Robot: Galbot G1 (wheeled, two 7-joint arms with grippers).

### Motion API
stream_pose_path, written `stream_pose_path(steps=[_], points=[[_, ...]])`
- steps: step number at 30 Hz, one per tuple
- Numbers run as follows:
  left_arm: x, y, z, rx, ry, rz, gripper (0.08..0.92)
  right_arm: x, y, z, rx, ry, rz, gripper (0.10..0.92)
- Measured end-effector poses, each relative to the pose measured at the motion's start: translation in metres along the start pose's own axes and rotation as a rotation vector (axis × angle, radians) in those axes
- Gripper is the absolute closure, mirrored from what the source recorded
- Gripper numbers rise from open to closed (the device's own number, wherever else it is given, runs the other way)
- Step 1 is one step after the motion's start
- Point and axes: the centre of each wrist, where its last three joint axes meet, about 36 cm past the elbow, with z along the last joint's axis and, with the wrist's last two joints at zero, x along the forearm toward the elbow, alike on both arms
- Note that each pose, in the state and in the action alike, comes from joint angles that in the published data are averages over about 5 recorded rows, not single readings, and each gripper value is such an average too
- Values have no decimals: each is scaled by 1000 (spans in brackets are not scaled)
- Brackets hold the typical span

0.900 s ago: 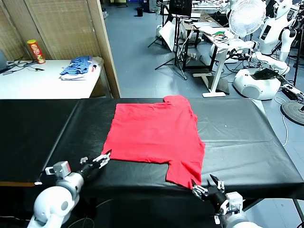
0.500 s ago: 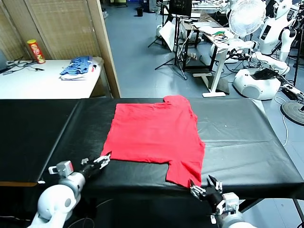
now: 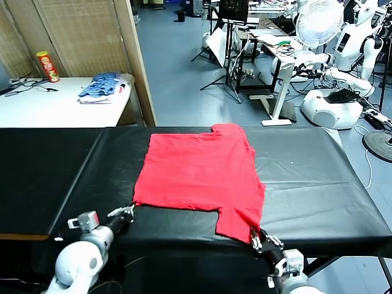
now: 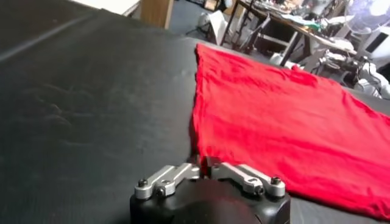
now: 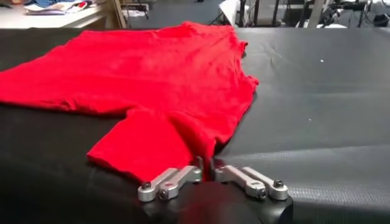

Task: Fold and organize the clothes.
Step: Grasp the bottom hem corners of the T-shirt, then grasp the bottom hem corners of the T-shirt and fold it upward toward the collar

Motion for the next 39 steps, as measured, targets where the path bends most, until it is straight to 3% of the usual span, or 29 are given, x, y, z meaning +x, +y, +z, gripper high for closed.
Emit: stream_pose_path(steps=[12,18,22,28,39], points=[[60,-30,2,0,-38,17,875,35,-16,-28,18,-47,5,900],[77,-42,-2,59,-106,30,875,14,-36,-36,9,-134,-20,900],[70,-42,-9,72,-166,24,875,-19,-52,-41,11,-188,-32,900],[45,-39,-19,57,-213,17,875,-72,-70,-59,38,-246,-32,900],[-1,-25,-29,-22,-229,-31,875,-162,-71,-85,105,-268,-61,900]])
